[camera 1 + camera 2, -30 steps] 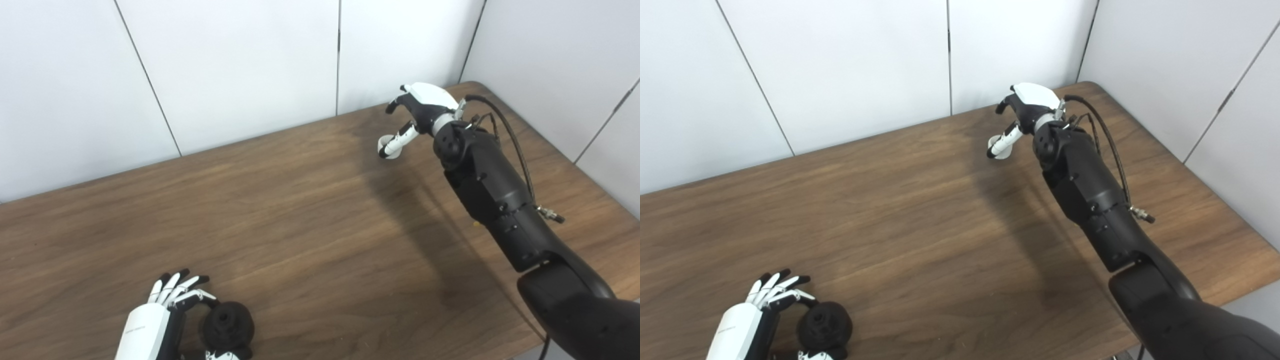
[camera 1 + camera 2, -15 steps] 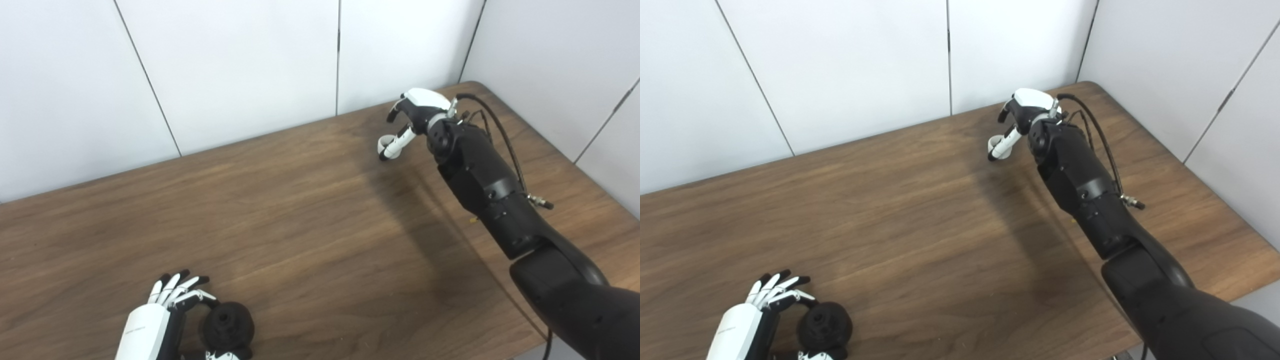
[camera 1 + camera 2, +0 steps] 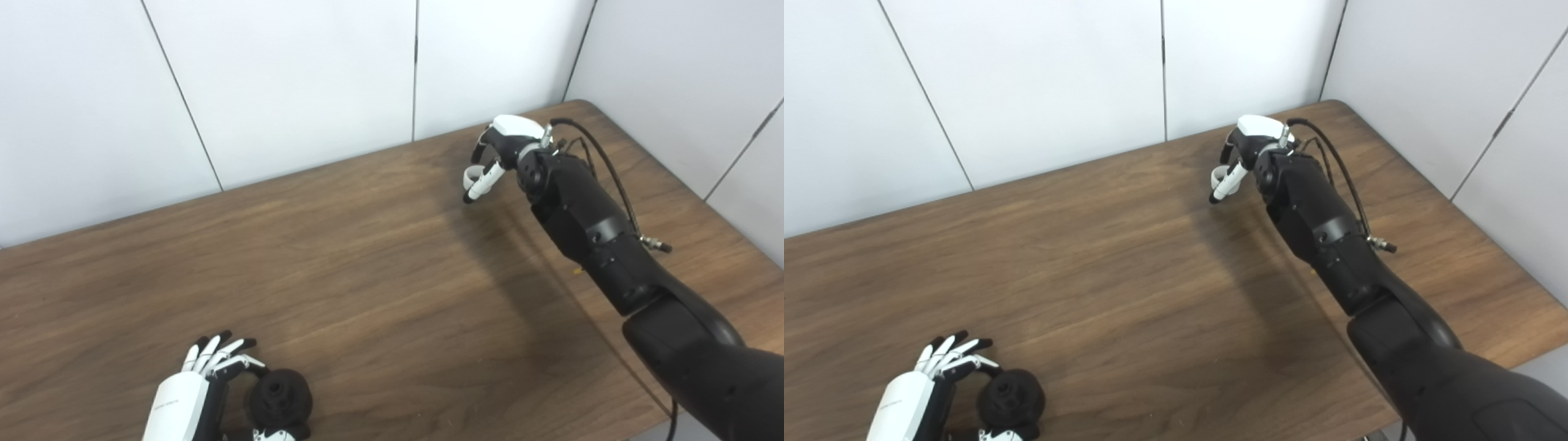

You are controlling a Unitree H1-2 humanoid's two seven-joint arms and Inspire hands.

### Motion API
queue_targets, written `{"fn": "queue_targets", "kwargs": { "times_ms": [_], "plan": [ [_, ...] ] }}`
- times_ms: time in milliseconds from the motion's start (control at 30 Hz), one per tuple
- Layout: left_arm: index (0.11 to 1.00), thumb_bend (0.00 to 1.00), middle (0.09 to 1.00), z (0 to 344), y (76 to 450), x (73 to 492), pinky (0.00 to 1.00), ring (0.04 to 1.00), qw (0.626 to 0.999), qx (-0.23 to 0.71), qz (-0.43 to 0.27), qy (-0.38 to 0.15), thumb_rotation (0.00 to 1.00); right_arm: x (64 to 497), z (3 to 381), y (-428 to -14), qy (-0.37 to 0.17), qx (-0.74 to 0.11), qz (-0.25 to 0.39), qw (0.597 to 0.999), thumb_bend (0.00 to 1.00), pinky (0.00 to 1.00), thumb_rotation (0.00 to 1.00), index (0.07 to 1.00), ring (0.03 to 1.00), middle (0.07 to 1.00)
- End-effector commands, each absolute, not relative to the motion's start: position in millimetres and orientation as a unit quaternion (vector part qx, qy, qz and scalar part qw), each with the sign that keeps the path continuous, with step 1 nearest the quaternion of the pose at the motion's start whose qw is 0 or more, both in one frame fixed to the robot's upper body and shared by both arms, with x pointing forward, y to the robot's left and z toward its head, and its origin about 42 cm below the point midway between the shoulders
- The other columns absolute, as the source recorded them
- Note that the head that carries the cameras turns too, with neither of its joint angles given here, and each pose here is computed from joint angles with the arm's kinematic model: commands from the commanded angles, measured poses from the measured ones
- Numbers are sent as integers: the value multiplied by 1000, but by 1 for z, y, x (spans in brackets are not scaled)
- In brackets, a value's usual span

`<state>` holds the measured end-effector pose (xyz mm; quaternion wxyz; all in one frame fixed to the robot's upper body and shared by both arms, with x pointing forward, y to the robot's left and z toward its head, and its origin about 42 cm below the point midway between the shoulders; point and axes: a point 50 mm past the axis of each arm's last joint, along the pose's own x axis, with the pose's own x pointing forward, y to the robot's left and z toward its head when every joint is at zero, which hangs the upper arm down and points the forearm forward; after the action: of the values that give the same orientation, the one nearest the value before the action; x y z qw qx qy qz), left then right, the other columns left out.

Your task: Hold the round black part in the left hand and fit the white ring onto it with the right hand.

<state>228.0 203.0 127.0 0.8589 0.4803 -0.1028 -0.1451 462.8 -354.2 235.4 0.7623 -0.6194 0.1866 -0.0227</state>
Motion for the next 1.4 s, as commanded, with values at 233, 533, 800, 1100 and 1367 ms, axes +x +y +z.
{"fn": "queue_targets", "kwargs": {
  "times_ms": [233, 533, 800, 1100, 1367],
  "plan": [
    [486, 520, 832, 132, 203, 226, 1000, 948, 856, 485, -144, -104, 54, 475, 277, -370, 147, -636, -64, 755, 864, 1000, 261, 642, 1000, 951],
    [486, 520, 832, 132, 203, 227, 1000, 948, 856, 485, -145, -104, 53, 472, 273, -370, 147, -639, -60, 752, 857, 1000, 252, 635, 1000, 935],
    [486, 520, 832, 133, 203, 227, 1000, 949, 856, 486, -145, -102, 54, 471, 272, -370, 144, -639, -60, 753, 853, 1000, 260, 631, 1000, 926],
    [486, 520, 828, 133, 202, 227, 1000, 946, 856, 486, -144, -104, 54, 472, 272, -369, 144, -639, -56, 754, 836, 1000, 263, 632, 1000, 929],
    [486, 521, 827, 133, 202, 228, 1000, 947, 855, 487, -144, -104, 54, 472, 272, -370, 141, -637, -59, 755, 842, 1000, 246, 622, 1000, 917]
  ]
}}
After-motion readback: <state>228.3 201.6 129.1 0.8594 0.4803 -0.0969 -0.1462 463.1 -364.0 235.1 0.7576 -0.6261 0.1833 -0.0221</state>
